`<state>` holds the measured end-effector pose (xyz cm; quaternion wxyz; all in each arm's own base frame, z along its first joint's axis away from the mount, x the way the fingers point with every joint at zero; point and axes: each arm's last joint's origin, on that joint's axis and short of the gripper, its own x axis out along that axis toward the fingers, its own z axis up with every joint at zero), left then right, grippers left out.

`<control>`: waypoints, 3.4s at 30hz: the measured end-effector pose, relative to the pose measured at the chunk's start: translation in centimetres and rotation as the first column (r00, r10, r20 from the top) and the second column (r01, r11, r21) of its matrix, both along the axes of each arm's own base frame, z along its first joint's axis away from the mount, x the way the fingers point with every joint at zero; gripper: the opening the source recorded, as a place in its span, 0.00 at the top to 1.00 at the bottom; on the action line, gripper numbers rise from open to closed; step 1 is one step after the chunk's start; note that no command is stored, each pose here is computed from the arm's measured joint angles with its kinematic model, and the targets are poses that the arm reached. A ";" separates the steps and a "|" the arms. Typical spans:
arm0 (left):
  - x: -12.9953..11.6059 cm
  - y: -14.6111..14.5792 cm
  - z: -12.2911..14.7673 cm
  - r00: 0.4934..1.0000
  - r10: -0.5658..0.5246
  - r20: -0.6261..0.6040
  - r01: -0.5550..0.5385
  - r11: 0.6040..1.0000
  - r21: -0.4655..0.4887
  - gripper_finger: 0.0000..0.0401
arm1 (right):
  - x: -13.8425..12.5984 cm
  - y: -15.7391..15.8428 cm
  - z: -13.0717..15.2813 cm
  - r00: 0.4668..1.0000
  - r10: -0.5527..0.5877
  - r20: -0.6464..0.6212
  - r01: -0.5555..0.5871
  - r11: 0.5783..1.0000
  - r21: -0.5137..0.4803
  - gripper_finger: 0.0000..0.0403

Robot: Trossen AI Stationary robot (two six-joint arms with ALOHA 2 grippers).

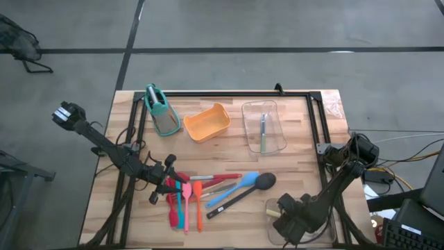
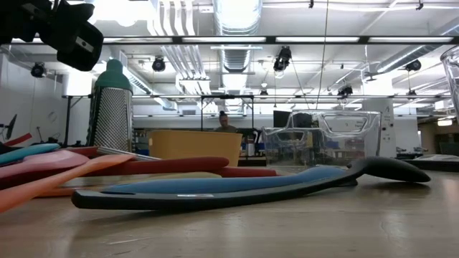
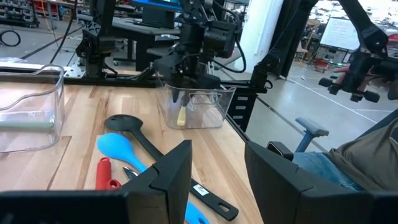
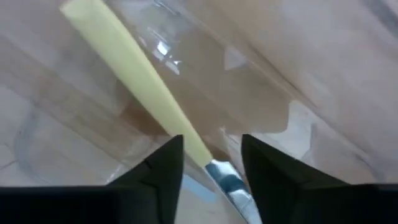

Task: Pick & Place Kitchen Items
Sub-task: Put the right yellow kitchen knife into the top transparent bin

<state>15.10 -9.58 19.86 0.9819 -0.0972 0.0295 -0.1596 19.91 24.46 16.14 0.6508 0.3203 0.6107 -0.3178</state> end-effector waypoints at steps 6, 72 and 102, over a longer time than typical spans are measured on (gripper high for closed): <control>0.0 0.0 0.0 1.000 0.000 0.000 0.000 1.000 0.000 0.61 | 0.3 0.4 -0.4 0.995 0.090 0.048 -0.092 0.995 0.049 0.47; 0.0 0.0 0.0 1.000 0.000 -0.001 0.000 1.000 0.000 0.61 | 0.6 0.6 8.9 0.968 0.227 -0.112 -0.236 0.968 -0.080 0.93; 0.0 0.0 -0.1 1.000 0.004 -0.005 -0.004 1.000 -0.005 0.61 | 7.9 -23.9 17.9 0.991 0.031 0.131 0.035 0.881 -0.472 0.93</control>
